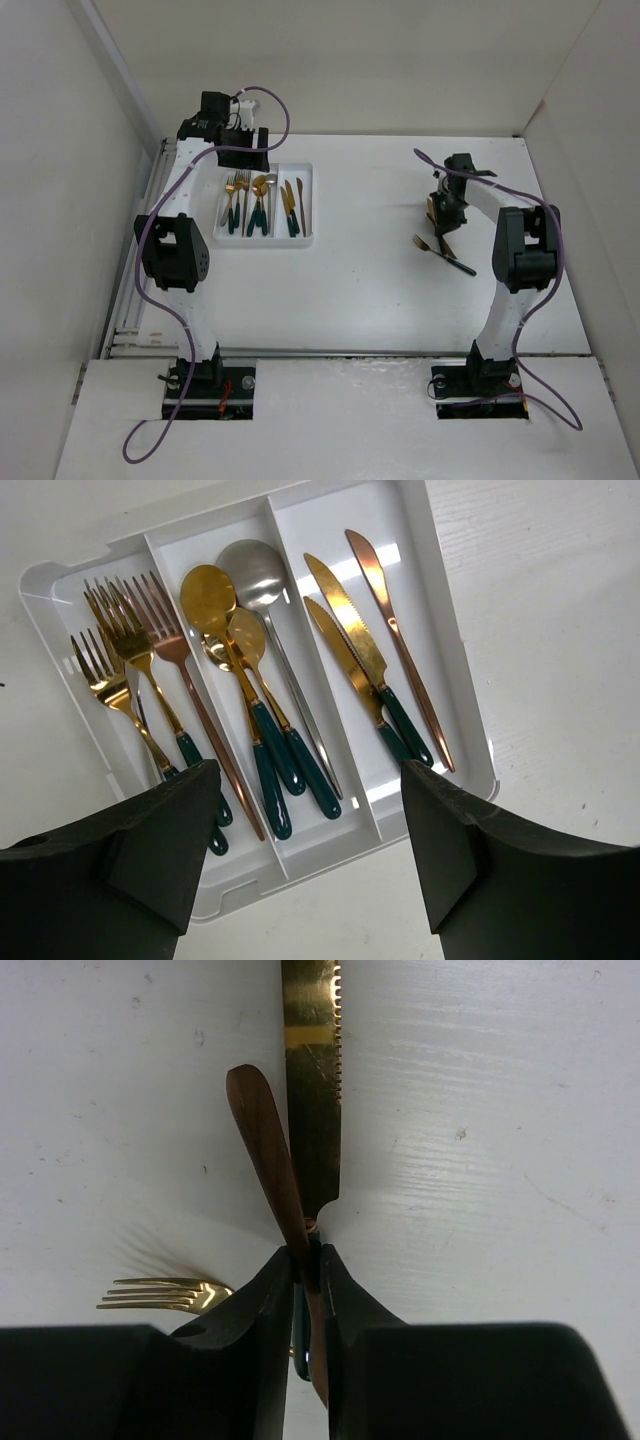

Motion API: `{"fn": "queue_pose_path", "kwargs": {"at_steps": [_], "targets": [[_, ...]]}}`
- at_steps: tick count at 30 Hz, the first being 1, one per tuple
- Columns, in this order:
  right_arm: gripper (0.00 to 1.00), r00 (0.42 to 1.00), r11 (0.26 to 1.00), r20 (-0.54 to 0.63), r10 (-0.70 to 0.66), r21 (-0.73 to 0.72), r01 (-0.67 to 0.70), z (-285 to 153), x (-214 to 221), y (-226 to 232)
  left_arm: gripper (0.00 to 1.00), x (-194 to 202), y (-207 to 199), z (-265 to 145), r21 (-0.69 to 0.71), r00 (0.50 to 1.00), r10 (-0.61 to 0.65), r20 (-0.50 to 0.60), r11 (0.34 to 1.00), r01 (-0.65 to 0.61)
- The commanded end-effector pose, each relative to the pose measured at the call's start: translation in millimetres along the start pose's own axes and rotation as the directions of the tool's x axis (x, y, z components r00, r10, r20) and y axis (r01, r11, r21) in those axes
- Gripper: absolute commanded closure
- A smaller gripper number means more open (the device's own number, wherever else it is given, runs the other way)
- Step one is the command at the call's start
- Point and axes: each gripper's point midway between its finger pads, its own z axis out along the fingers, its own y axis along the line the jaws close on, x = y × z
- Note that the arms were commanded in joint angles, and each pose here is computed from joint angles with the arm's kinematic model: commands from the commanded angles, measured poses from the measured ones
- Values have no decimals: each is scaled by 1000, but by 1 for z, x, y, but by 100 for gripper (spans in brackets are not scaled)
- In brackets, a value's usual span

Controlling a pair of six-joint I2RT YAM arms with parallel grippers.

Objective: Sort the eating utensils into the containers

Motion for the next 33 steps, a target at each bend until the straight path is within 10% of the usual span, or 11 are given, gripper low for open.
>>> {"fn": "queue_pose_path", "kwargs": {"at_steps": [1, 6, 15, 28, 33], "targets": [[82, 999, 999, 39, 32, 22, -33, -11, -7, -6, 30, -11, -11, -24, 17, 998, 33, 51, 999, -34], [67, 999, 999, 30, 42, 13, -42, -15, 1, -4, 30, -8, -11, -22, 18, 999, 30, 42, 999, -31], [69, 997, 996, 20, 79, 44, -80, -15, 8, -11, 30, -5, -10, -21, 19, 999, 28, 33, 999, -28], [92, 994, 991, 27, 107, 74, -109, -29, 18, -14, 30, -4, -11, -19, 28, 999, 27, 34, 999, -28], [76, 994, 993, 1, 109, 38, -109, -22, 22, -7, 30, -2, -12, -15, 39, 999, 25, 26, 999, -26]]}}
